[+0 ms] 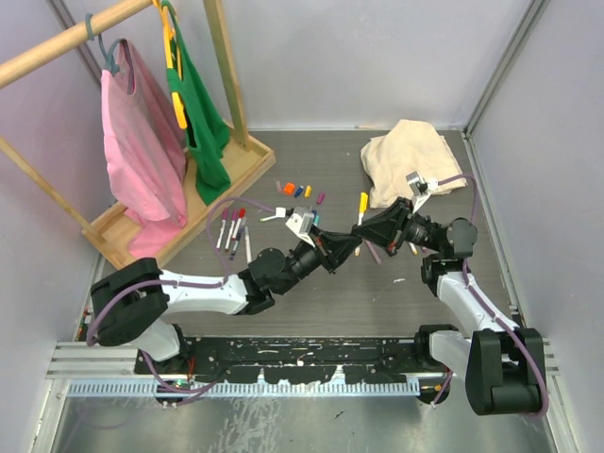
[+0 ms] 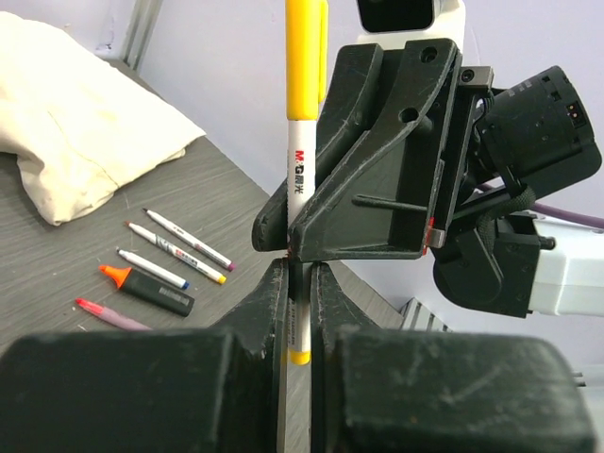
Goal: Open the pen caps
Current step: Pick up the pen from the center of the board, then open the pen cap from the pen.
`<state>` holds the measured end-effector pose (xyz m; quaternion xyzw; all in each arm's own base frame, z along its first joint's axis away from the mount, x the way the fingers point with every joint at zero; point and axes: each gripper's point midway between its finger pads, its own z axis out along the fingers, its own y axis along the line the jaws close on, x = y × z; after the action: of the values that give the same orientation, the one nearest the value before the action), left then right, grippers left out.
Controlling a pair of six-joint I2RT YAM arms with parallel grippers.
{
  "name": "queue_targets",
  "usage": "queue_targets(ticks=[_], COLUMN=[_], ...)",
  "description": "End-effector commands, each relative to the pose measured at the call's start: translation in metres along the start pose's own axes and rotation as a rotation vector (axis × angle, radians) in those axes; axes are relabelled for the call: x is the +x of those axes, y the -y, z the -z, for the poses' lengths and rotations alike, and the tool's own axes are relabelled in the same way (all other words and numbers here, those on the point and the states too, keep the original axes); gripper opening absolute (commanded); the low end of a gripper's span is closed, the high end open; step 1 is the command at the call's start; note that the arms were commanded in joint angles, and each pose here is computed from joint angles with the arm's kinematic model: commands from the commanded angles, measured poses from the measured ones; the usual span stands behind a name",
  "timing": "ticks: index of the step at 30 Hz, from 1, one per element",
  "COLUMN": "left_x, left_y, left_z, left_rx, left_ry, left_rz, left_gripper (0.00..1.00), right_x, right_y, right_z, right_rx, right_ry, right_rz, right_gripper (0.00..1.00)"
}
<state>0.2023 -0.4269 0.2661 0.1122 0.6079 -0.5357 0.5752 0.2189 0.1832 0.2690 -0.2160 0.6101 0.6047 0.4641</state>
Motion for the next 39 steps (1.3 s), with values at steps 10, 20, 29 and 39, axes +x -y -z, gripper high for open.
queue_targets(ticks=[10, 20, 29, 39], left_x=[-0.023, -0.073, -0.091, -0.082], left_y=[0.022, 0.006, 0.005, 0.004], left_z=[0.018, 0.036, 0.007, -0.029], left_rx=[0.118, 0.194, 0.282, 0.363], left_ry=[0.017, -0.107, -0.165, -0.179], left_rz=[-0.066, -0.016, 0.128, 0.281], left_gripper=[0.62, 0.91, 0.89, 0.66], right_x=[-0.012, -0.006, 0.001, 0.004], right_y=[-0.001, 0.0, -0.003, -0.001], right_z=[-0.005, -0.003, 0.0, 0.0], right_rx=[0.001, -0.005, -0.047, -0.051], right_ry=[-0.067, -0.17, -0.248, -0.263], right_rz=[0.1, 0.096, 0.073, 0.063], right_gripper=[0.01, 0.02, 0.02, 0.02])
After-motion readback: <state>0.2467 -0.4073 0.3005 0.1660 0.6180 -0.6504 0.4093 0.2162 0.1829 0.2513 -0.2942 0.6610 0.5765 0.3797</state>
